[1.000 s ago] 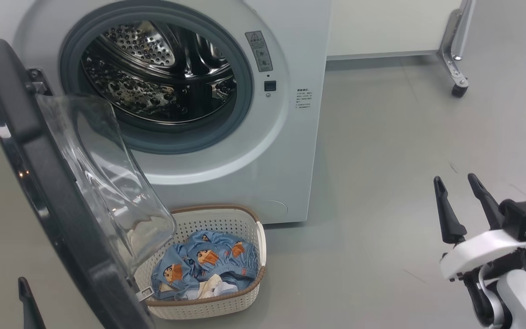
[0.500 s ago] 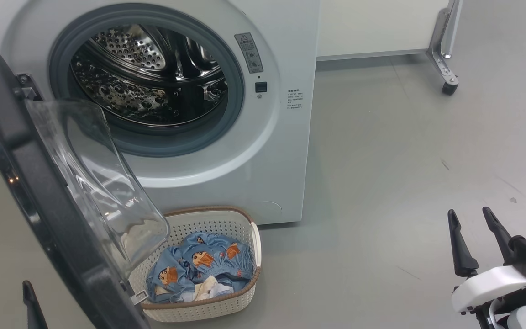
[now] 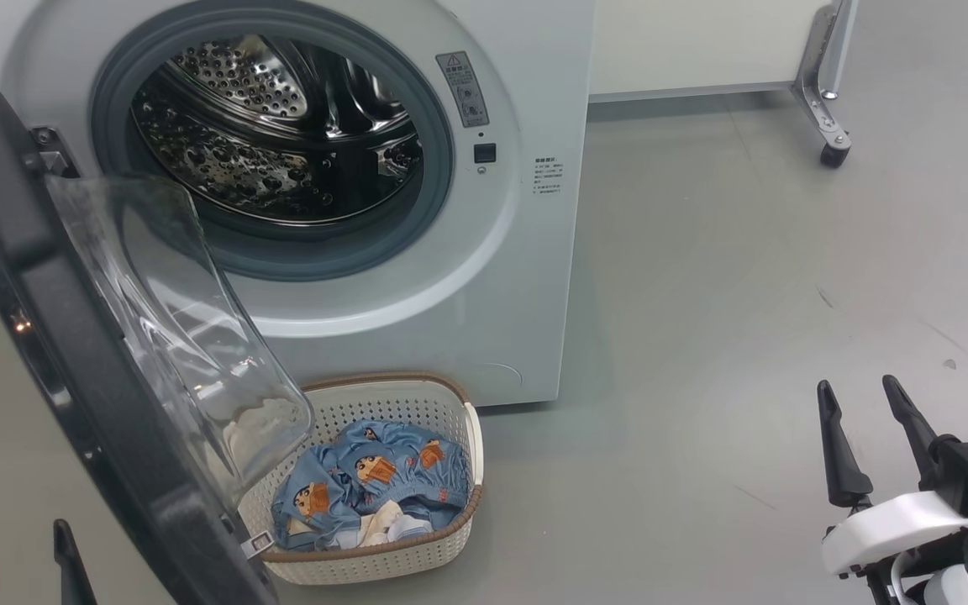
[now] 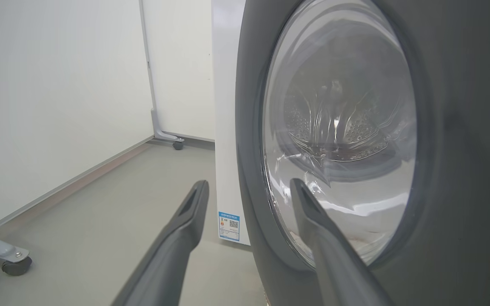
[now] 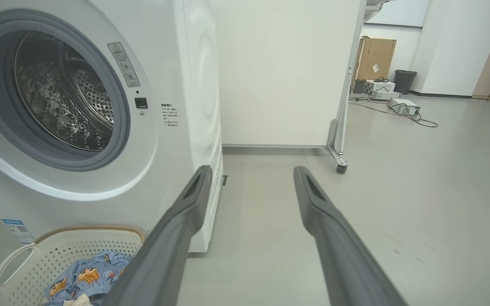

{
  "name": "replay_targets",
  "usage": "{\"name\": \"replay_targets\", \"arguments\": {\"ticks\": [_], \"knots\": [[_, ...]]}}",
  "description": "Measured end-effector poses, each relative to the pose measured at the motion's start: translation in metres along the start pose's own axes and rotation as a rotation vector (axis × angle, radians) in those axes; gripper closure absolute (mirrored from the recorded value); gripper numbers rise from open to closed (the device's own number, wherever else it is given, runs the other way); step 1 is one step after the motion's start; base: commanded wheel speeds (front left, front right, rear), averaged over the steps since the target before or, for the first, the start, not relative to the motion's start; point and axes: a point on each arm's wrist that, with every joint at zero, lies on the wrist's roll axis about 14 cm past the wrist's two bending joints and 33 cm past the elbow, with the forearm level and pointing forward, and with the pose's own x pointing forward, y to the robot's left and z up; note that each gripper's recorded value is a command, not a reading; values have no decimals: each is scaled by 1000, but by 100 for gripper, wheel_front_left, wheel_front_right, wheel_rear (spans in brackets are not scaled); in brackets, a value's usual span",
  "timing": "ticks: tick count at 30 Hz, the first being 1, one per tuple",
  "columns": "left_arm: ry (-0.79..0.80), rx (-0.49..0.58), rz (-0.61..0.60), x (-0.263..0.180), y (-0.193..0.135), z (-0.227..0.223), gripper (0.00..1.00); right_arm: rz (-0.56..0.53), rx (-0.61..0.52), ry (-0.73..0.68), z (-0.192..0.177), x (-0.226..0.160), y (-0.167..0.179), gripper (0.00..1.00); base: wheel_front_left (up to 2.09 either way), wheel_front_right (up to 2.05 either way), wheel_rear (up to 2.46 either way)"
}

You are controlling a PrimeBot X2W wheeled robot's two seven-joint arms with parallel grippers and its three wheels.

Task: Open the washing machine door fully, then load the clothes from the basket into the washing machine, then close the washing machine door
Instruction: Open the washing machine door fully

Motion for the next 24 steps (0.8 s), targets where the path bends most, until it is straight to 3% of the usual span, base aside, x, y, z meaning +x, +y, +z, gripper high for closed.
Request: {"name": "replay_targets", "arguments": {"ticks": [24], "knots": [[10, 0, 6, -2, 2, -3, 0, -2, 2, 83, -30, -13, -1, 0, 0, 0, 0]]}}
